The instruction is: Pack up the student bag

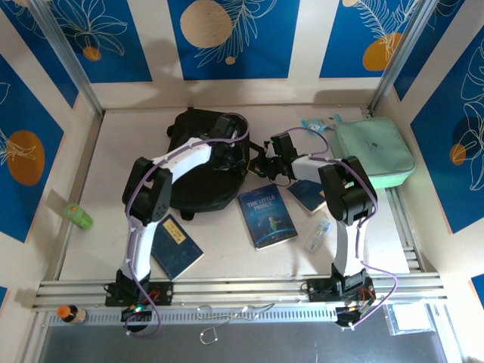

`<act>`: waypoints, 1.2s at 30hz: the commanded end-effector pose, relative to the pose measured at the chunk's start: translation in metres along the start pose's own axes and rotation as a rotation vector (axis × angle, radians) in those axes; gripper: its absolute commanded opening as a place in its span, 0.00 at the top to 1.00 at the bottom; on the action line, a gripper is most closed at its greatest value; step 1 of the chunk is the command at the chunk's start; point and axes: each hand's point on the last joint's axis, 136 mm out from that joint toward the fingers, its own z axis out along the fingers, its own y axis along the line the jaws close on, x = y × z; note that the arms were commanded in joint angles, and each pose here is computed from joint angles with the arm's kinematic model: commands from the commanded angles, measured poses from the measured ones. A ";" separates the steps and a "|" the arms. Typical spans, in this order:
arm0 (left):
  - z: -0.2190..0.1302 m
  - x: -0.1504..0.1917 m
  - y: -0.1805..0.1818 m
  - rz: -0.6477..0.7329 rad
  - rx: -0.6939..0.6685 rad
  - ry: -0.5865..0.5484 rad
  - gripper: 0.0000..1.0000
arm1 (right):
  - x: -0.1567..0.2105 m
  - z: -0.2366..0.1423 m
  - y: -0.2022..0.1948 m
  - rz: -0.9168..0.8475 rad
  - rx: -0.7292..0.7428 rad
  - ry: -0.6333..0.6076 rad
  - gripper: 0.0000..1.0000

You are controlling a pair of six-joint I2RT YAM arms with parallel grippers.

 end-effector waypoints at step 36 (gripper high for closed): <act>-0.068 0.048 -0.005 0.139 0.055 0.028 1.00 | -0.034 0.019 0.019 0.072 -0.025 0.048 0.96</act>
